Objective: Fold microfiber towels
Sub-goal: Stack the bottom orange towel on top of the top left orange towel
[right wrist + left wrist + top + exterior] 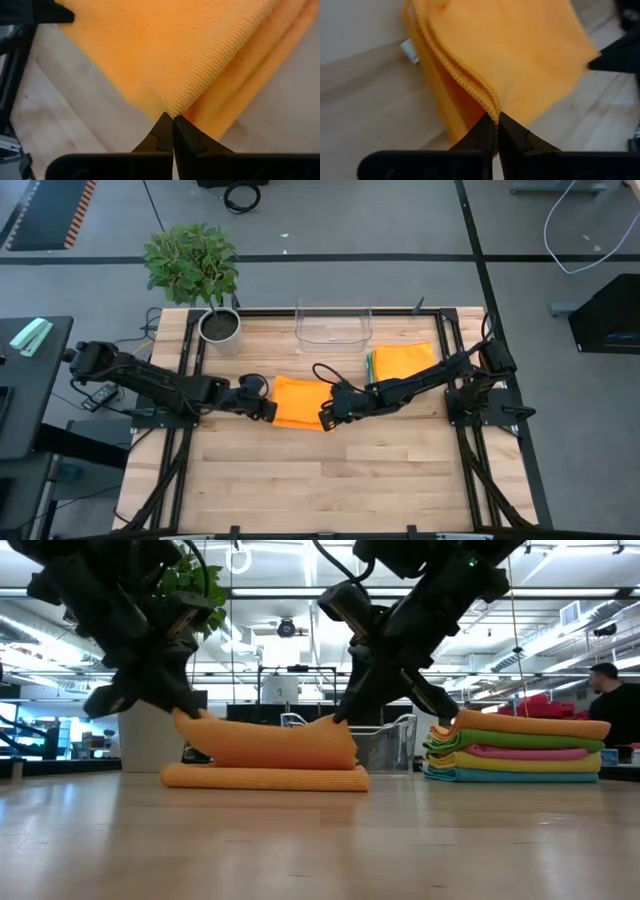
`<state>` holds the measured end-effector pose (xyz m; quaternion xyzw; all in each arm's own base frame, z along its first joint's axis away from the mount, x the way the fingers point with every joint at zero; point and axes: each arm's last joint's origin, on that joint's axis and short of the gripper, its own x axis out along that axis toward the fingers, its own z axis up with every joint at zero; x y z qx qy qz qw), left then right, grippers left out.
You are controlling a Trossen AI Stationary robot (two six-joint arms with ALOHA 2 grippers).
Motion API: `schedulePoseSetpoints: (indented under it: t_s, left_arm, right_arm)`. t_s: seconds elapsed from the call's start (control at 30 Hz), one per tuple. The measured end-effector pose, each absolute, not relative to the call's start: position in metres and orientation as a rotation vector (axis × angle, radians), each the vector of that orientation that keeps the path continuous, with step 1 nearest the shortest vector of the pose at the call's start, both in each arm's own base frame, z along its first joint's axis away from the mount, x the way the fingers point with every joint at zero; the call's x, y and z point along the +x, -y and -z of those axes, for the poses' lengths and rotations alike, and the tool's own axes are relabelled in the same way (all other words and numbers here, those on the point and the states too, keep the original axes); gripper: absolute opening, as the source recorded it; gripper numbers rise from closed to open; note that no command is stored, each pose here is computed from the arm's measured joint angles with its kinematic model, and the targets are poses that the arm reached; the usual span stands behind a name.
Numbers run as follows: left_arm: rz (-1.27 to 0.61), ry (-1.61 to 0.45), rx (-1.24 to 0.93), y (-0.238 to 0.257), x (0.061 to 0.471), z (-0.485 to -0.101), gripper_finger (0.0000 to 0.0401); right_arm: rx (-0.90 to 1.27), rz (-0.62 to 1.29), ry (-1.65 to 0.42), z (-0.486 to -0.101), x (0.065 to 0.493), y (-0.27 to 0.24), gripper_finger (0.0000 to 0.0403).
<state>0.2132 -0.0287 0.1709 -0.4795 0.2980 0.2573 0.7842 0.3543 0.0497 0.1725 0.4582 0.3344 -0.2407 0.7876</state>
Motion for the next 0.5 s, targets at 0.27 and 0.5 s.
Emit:
schedulePoseSetpoints:
  t_s: [0.27,0.5]
  left_arm:
    - [-0.583,-0.709,-1.011,0.034,0.219,-0.155,0.0013]
    - [-0.567,-0.734,-1.029,0.038,0.221,-0.150,0.0036]
  right_arm:
    - [0.991,0.548,-0.782,-0.168,0.347,-0.063,0.0002]
    - [0.989,0.547,-0.787,-0.168,0.346,-0.065,0.0019]
